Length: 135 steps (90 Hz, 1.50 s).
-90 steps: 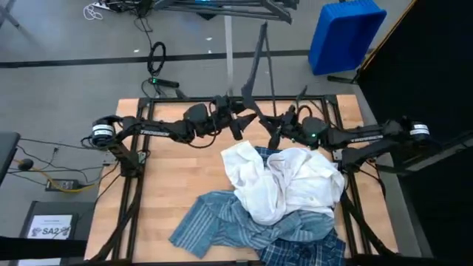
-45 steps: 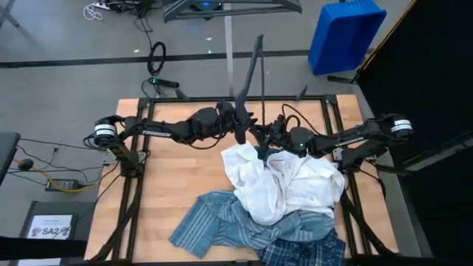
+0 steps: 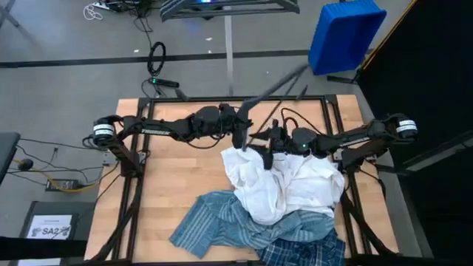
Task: Hang clothes
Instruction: Hang the black hanger on the hanging rack
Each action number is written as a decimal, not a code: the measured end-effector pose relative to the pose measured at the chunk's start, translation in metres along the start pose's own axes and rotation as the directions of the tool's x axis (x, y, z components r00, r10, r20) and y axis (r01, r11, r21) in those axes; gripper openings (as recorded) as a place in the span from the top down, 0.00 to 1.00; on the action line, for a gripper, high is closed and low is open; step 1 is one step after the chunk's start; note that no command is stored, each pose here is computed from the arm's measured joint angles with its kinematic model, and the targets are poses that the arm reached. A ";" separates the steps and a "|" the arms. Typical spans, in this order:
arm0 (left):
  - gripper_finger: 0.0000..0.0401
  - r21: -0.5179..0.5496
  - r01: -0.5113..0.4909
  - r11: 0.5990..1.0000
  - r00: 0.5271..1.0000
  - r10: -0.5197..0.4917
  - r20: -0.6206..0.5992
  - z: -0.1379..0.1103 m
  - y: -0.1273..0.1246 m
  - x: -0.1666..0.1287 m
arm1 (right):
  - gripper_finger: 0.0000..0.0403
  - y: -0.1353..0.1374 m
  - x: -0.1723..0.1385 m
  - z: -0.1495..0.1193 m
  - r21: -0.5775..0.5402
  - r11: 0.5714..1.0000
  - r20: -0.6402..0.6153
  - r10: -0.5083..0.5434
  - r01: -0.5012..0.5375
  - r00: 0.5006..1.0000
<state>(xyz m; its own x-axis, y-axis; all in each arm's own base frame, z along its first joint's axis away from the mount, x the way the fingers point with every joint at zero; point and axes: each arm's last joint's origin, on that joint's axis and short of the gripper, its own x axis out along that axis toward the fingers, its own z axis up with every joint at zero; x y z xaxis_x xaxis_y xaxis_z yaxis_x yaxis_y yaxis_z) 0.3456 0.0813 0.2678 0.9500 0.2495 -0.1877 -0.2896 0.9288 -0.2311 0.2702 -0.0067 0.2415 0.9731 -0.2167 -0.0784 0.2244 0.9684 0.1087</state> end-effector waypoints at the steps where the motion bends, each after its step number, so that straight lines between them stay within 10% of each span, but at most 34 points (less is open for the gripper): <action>1: 0.95 0.003 0.000 1.000 1.000 0.000 -0.004 0.001 0.000 -0.002 | 0.56 0.000 -0.001 0.001 -0.001 1.000 0.000 0.001 -0.001 1.000; 50: 0.95 0.191 -0.058 0.980 0.998 0.051 0.040 0.065 -0.004 -0.102 | 0.57 -0.021 -0.068 0.065 -0.080 0.963 0.234 -0.232 0.257 0.944; 95: 0.95 0.351 -0.096 0.931 0.982 0.147 -0.121 0.085 0.012 -0.128 | 0.54 -0.096 -0.102 0.122 -0.117 0.963 0.478 -0.161 0.244 0.864; 135: 0.95 0.432 -0.083 0.898 0.974 0.165 -0.158 0.125 0.009 -0.154 | 0.55 -0.128 -0.103 0.211 -0.218 0.976 0.268 0.077 -0.018 0.960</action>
<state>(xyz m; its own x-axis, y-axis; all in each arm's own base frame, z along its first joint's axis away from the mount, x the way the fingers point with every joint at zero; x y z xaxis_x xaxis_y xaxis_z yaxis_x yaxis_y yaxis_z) 0.2112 0.0856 0.4145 0.8586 0.3533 -0.3715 -0.2881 0.9319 0.2205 0.1524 -0.1339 0.4453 0.9658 -0.1662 0.1989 0.1903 0.9757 -0.1086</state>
